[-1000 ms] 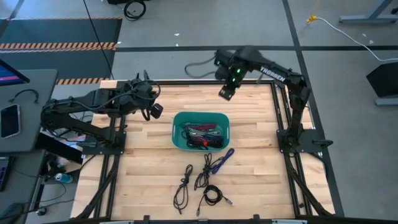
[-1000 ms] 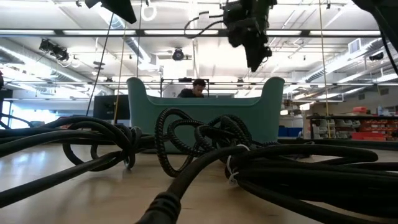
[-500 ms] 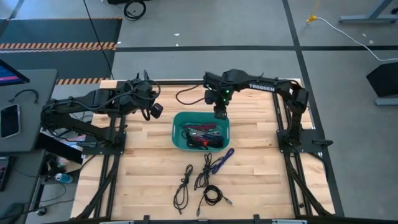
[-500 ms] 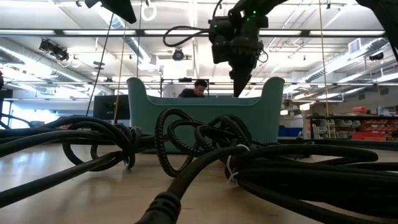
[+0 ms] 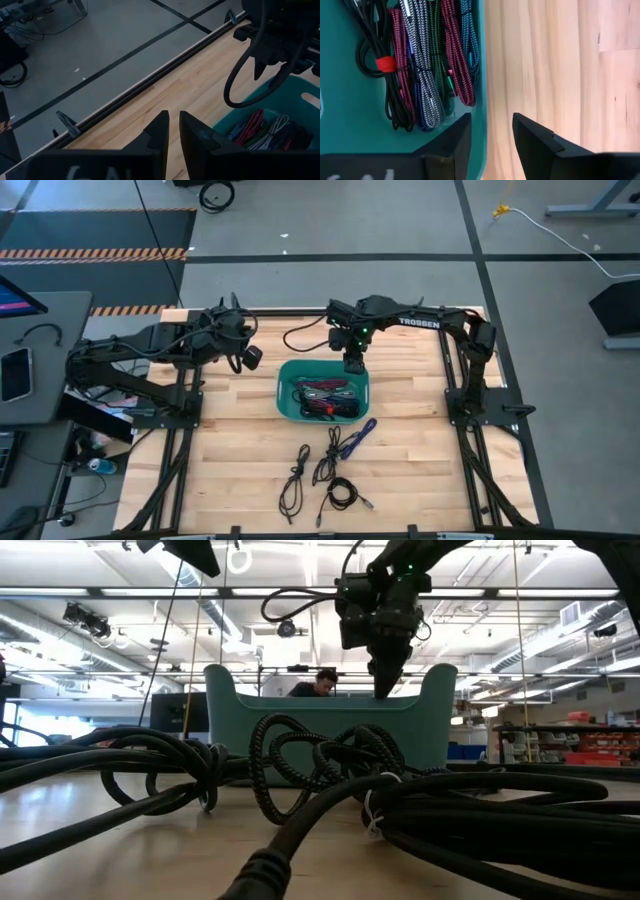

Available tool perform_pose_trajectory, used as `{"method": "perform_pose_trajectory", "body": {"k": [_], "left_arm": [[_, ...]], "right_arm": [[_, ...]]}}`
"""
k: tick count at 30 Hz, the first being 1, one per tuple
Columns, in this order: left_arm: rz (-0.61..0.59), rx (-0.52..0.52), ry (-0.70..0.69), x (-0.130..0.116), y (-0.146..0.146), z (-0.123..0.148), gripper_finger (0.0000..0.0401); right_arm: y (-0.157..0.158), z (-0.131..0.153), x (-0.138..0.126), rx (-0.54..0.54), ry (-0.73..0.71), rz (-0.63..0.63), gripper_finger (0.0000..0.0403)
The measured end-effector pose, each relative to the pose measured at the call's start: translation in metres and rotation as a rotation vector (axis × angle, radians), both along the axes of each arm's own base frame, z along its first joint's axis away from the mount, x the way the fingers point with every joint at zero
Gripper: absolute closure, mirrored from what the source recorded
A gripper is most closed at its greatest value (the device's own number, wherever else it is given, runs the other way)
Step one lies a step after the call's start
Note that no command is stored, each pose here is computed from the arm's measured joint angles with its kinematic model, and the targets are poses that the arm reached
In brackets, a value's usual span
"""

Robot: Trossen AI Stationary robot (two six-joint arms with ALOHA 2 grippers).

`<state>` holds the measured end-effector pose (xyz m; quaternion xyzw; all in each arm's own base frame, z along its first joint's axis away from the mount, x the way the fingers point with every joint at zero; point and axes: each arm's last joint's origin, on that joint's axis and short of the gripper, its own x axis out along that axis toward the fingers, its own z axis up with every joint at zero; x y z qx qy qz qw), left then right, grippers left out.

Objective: Pick and place USB-C Cables
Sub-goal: Put the gray charger cable into the light blue bin

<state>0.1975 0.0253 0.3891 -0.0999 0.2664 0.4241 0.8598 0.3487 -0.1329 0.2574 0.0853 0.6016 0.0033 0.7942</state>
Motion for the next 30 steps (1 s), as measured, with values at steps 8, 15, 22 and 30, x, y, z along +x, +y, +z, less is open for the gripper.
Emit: {"method": "perform_pose_trajectory", "body": {"k": [8, 15, 22, 30], "left_arm": [[0.0, 0.0, -0.001, 0.0, 0.0, 0.0, 0.0351], [0.0, 0.0, -0.001, 0.0, 0.0, 0.0, 0.0351], [0.0, 0.0, -0.001, 0.0, 0.0, 0.0, 0.0351], [-0.001, 0.001, 0.001, 0.0, 0.0, 0.0, 0.0351]], "right_arm": [[0.0, 0.0, 0.001, -0.003, -0.008, 0.0, 0.0298], [-0.001, 0.001, 0.002, -0.01, -0.026, 0.0, 0.0348], [-0.002, 0.001, 0.004, -0.034, -0.04, 0.003, 0.0393], [-0.013, 0.001, 0.001, -0.104, -0.025, -0.038, 0.0398]]}}
